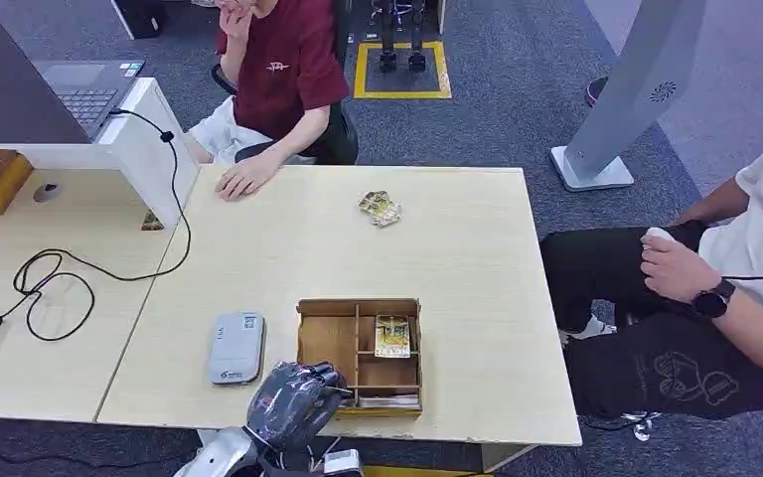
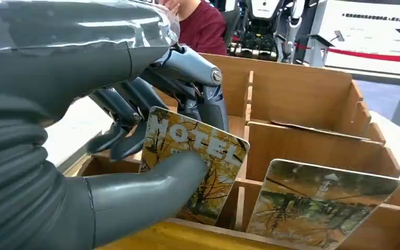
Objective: Pass the card to the sensor for recognition and then transmit it.
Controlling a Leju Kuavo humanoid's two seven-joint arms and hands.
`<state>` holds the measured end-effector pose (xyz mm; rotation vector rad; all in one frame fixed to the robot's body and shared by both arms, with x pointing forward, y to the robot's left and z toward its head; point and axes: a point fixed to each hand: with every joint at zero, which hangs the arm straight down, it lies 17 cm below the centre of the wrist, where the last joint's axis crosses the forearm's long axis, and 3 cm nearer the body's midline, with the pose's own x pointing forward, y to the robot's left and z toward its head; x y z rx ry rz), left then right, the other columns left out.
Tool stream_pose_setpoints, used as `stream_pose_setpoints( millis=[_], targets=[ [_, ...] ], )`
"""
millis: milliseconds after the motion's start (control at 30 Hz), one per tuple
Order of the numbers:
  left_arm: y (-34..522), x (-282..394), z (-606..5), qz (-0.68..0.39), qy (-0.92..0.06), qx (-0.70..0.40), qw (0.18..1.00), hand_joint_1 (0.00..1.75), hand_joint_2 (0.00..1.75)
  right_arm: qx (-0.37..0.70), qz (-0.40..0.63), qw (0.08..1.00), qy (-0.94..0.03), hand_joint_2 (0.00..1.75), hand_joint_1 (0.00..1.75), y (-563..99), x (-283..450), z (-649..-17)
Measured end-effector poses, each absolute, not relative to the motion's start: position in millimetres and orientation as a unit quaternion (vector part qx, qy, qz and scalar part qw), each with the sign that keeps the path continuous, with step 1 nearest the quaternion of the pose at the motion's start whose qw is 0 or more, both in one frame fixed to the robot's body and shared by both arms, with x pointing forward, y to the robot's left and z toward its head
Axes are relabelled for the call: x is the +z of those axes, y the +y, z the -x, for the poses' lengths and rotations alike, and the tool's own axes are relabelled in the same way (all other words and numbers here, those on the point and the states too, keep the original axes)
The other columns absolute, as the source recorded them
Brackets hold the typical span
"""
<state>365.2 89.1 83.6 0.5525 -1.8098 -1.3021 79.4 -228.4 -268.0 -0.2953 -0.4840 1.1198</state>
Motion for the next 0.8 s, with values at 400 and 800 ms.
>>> stream_pose_setpoints(
  millis=[400, 800],
  targets=[
    [93.9, 117.0, -380.5, -0.228, -0.744, -0.495, 0.386, 1.75, 1.75, 0.522, 0.133, 0.81, -0.229, 1.75, 0.0, -227.8, -268.1, -77.6],
    [104.4, 211.2, -418.1, -0.263, -0.792, -0.448, 0.322, 1.75, 1.75, 0.521, 0.134, 0.811, -0.23, 1.75, 0.0, -228.6, -268.0, -78.3]
  ],
)
